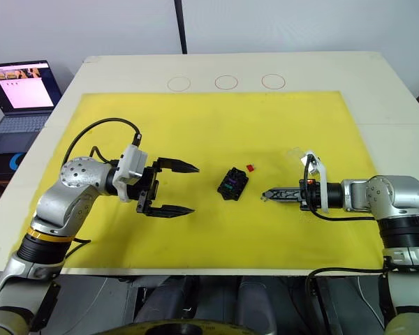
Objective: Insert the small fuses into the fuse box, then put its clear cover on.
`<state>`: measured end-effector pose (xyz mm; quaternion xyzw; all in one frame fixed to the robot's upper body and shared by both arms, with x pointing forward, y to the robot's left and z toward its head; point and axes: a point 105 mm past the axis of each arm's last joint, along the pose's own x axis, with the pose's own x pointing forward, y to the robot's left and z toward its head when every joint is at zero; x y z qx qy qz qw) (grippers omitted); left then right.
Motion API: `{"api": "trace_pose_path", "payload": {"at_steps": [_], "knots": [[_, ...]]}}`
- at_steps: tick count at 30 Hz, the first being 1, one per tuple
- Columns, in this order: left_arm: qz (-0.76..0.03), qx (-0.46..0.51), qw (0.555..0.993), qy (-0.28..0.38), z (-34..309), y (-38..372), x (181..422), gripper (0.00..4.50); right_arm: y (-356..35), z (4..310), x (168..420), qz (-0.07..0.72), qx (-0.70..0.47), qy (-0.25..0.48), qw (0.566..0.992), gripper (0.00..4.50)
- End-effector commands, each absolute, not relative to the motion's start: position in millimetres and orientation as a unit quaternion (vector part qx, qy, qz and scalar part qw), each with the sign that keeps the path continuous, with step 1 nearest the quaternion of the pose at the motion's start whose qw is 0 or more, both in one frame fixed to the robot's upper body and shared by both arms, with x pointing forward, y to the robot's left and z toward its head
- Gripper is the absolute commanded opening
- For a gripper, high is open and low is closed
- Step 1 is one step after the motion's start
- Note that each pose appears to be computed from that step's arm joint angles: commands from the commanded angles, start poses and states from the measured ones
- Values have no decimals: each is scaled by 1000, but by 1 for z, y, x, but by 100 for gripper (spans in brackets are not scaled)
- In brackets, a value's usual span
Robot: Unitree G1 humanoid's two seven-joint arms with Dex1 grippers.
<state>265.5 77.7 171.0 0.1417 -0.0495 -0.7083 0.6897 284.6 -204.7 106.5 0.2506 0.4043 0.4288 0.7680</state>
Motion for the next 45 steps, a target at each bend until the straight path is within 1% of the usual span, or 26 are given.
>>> {"api": "trace_pose_path", "payload": {"at_steps": [1,7,14,17,20,21,29,31,34,36,38,40,43,45], "knots": [[-713,151,681,-67,180,74,262,450,-200,108,280,444,250,404,760,177],[-714,152,681,-67,180,74,263,450,-199,107,278,444,253,405,758,177],[-710,156,683,-69,180,75,264,450,-202,98,284,422,247,405,773,177],[-709,156,684,-69,179,75,265,450,-204,96,287,409,245,406,780,122],[-708,158,684,-69,178,75,264,450,-204,94,286,408,244,407,780,21],[-708,160,684,-69,177,75,264,450,-204,93,285,408,244,408,779,2],[-707,163,684,-70,177,75,265,450,-204,95,284,410,245,406,779,2],[-706,164,685,-68,176,76,266,450,-205,106,286,418,237,389,786,2],[-700,162,692,-69,178,81,268,450,-200,144,292,443,202,335,806,2],[-694,157,699,-68,179,84,270,450,-193,168,293,459,147,307,821,2],[-687,151,708,-66,179,87,273,450,-183,186,295,457,94,284,837,2],[-676,144,720,-64,178,89,279,450,-171,199,295,455,27,264,850,2],[-660,126,738,-62,180,87,289,450,-160,208,296,435,-77,232,867,2],[-659,123,739,-62,179,85,291,450,-151,213,297,431,-98,213,871,2]]}}
